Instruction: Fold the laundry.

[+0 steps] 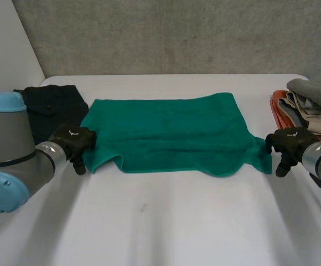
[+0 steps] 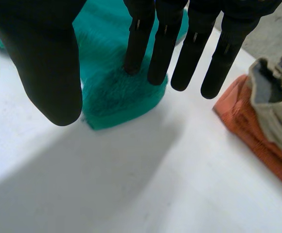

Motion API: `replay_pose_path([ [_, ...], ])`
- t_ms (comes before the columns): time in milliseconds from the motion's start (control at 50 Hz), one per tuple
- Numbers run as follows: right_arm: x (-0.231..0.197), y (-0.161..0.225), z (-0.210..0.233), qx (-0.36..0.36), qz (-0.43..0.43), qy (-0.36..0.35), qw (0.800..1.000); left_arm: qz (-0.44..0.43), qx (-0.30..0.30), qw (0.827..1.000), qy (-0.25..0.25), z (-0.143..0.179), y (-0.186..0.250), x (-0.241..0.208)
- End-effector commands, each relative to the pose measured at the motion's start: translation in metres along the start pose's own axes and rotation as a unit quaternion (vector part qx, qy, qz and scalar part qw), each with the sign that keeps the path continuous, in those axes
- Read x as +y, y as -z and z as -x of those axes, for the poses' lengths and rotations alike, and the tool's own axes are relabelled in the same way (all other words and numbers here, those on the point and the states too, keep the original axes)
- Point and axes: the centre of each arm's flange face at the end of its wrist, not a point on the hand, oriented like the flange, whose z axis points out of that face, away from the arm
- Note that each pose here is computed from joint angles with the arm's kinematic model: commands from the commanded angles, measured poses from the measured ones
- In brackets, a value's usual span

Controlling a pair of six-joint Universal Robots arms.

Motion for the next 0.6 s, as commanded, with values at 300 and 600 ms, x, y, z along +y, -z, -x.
replay_pose_path([
  [300, 0.005, -0.05, 0.012, -0.006, -0.082, 0.059, 0.995, 0.006, -0.044, 0.999, -0.014, -0.002, -0.058, -0.002],
  [600, 0.012, -0.082, 0.015, -0.022, -0.097, 0.114, 0.989, 0.013, -0.042, 0.999, -0.03, -0.008, -0.071, -0.008],
])
